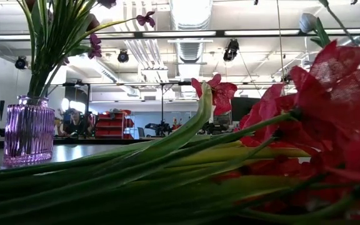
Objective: Sort flowers into vase by color
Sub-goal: Put the white tulip into the yellow flower vase
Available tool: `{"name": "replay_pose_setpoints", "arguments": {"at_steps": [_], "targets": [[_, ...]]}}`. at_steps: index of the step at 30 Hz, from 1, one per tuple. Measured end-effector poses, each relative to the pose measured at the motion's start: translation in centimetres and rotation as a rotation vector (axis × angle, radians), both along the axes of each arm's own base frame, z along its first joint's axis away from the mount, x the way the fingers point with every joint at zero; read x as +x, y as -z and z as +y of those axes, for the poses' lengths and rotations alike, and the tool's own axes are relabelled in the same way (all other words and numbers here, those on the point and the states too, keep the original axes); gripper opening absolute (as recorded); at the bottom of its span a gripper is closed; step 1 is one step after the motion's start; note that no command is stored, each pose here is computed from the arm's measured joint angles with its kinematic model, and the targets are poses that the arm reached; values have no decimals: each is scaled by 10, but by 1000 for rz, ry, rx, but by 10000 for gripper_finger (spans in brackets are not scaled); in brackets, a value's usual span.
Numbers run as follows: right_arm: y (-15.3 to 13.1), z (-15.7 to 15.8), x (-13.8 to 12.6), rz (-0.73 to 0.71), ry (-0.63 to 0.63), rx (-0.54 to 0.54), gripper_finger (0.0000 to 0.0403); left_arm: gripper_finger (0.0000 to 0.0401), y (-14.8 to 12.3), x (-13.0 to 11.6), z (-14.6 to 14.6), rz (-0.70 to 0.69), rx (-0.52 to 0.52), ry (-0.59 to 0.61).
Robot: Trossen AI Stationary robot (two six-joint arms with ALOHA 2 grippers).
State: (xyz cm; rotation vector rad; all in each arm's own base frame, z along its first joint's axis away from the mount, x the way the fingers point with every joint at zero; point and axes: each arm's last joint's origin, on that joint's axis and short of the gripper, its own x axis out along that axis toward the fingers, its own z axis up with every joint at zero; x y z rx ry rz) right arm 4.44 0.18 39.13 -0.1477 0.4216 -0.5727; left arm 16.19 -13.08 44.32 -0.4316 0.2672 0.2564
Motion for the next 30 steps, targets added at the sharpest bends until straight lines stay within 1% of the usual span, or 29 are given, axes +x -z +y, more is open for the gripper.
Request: {"name": "replay_pose_setpoints", "arguments": {"at_steps": [3,6,13,16,18,21,23,26,30], "targets": [[9,0,1,1,31,-39,13,248,2,3,-2,-18,-10,-57],[21,4,5,31,40,-75,13,248,4,7,-4,-32,-24,-102],[49,15,19,45,50,-67,12,248,12,19,-11,-51,-67,-178],[58,19,24,74,37,-99,12,248,16,27,-13,-48,-90,-203],[63,21,27,89,29,-102,12,248,19,33,-14,-38,-109,-205],[69,23,28,123,3,-74,17,248,22,45,-15,-20,-134,-185],[71,24,29,180,-46,-52,25,246,25,55,-15,2,-129,-150],[70,30,33,301,-147,-51,48,241,27,68,-14,17,-119,-109],[56,37,38,348,-214,17,92,232,24,76,-9,7,-94,-84]]}}
